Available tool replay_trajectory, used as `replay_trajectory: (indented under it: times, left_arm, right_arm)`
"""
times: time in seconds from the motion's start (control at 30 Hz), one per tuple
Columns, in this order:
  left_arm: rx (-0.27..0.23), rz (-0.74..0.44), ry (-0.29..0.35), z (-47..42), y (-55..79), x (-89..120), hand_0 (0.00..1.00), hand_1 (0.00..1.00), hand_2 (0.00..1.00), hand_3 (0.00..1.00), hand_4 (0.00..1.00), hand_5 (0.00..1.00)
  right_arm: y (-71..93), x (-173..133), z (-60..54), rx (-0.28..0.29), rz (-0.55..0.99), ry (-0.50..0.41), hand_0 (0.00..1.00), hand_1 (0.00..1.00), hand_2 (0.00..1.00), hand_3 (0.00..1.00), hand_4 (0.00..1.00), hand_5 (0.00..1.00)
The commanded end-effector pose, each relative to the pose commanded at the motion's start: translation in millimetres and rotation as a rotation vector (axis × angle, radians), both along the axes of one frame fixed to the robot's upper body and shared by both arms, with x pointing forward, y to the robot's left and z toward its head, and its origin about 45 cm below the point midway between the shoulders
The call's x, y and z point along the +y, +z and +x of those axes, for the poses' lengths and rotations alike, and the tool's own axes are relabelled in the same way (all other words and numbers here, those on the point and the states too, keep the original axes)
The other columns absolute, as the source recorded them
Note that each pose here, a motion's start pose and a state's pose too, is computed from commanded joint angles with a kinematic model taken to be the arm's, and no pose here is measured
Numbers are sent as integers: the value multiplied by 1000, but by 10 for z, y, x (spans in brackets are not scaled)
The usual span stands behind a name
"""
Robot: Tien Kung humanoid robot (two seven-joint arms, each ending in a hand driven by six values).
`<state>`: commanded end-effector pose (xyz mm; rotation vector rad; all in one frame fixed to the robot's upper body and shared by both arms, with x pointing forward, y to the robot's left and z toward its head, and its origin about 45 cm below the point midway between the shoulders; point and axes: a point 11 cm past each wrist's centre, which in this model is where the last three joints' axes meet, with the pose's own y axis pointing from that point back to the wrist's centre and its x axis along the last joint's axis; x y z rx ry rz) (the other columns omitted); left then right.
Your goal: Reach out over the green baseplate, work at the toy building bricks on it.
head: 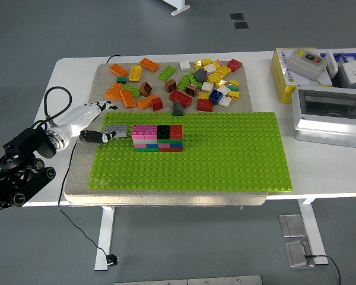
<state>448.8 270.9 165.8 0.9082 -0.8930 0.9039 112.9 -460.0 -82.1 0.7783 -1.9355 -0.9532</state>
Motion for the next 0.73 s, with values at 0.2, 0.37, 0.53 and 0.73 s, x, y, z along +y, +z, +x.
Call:
replay_trajectory:
  times: [0.2,0.37,0.53,0.73]
  left_arm:
    - [14,-6,14,19,-39,-10,972,962,998,899,680,258]
    - [34,-6,27,24,-85,2,972,964,998,899,680,257]
    - [57,-3,46,25,-137,45,972,964,998,898,678,257]
    - [76,-5,63,26,-182,76,972,964,998,898,678,257]
  right_arm:
    - [5,-4,12,-2,-1,2,734,788,787,682,373,769]
    - [9,-8,21,-2,-2,5,733,789,787,682,371,768]
    - [9,-6,25,-1,-3,8,734,787,787,680,370,779]
    - [8,-2,28,0,-2,11,734,787,787,680,370,779]
